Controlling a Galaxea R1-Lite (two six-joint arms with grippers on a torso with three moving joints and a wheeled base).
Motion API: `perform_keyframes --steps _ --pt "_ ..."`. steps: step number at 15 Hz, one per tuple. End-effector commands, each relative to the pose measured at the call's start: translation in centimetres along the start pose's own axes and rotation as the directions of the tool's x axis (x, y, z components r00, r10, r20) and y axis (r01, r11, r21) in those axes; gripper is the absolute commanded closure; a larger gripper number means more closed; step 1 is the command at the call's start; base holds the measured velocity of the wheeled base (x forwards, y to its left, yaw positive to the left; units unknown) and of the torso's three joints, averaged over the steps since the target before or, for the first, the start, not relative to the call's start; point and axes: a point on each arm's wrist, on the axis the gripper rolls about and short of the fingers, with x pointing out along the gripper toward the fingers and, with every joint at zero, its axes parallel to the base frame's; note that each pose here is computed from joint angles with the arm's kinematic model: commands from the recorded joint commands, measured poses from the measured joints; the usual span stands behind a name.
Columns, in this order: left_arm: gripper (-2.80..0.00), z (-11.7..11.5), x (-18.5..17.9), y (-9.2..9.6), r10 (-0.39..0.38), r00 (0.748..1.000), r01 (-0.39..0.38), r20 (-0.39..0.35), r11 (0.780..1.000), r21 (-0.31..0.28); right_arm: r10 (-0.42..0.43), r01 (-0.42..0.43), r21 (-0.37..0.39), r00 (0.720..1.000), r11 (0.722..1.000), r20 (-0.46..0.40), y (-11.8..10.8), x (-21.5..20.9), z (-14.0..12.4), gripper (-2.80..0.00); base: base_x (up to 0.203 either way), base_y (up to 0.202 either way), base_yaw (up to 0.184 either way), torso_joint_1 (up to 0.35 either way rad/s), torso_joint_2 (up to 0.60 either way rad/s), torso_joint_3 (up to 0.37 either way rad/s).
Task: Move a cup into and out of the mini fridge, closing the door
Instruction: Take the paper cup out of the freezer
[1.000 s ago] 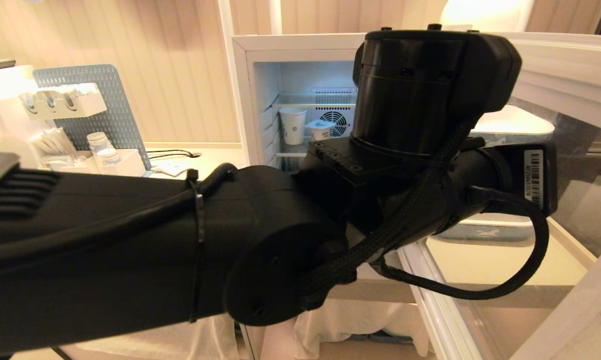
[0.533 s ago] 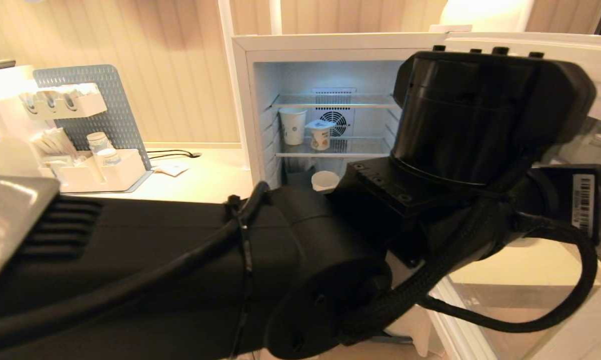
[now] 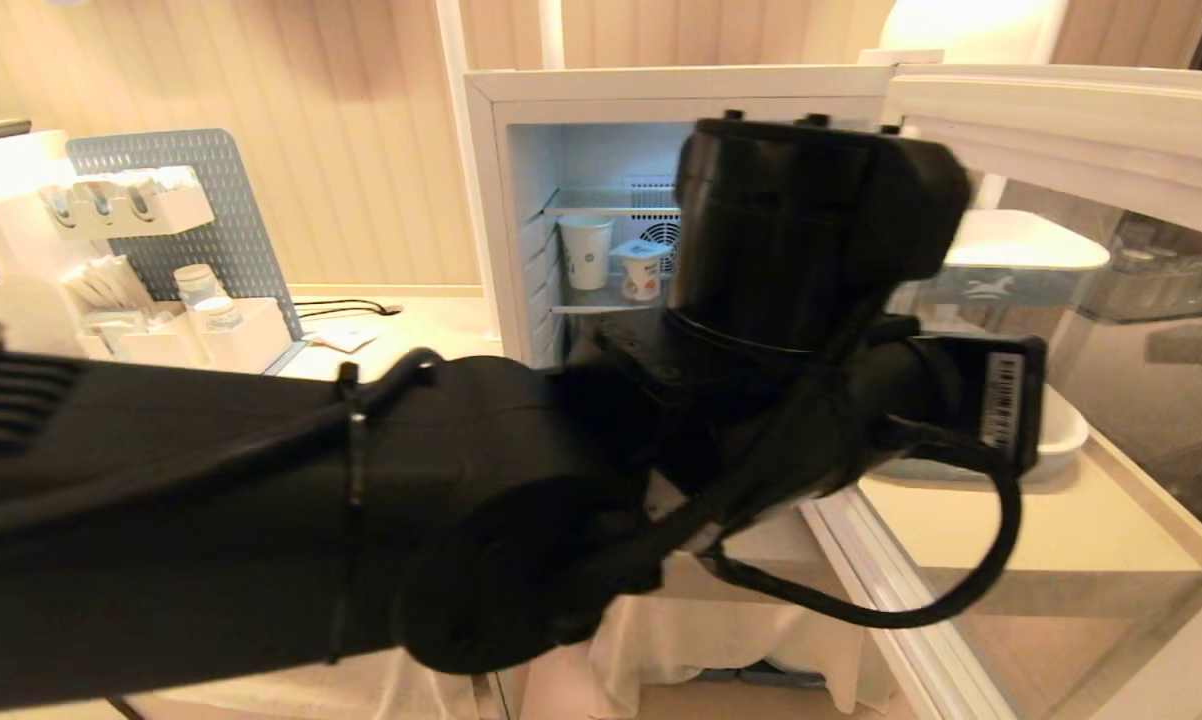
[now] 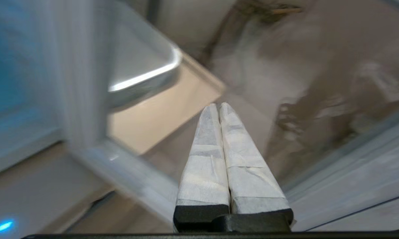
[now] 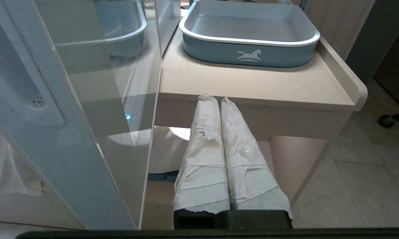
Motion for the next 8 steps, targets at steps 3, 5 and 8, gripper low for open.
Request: perform_keyframes --steps 3,5,8 --pt "0.0 3.7 -7.6 6.6 0.196 0.98 -0.197 0.041 0.98 0.02 0.001 -0.001 -0.001 1.0 1.0 0.0 0.0 0.0 0.0 0.0 0.0 0.0 0.0 0.0 0.0 0.0" --pt "0.0 4.8 -12.7 10.1 0.345 0.939 -0.345 -0.007 0.938 0.026 0.001 -0.001 -0.001 1.0 1.0 0.0 0.0 0.0 0.0 0.0 0.0 0.0 0.0 0.0 0.0 0.0" --pt "0.0 5.1 -21.7 10.9 0.461 0.884 -0.461 -0.072 0.887 0.021 0.001 -0.001 -0.001 1.0 1.0 -0.001 0.0 0.0 0.0 0.0 0.0 0.0 0.0 0.0 0.0 0.0"
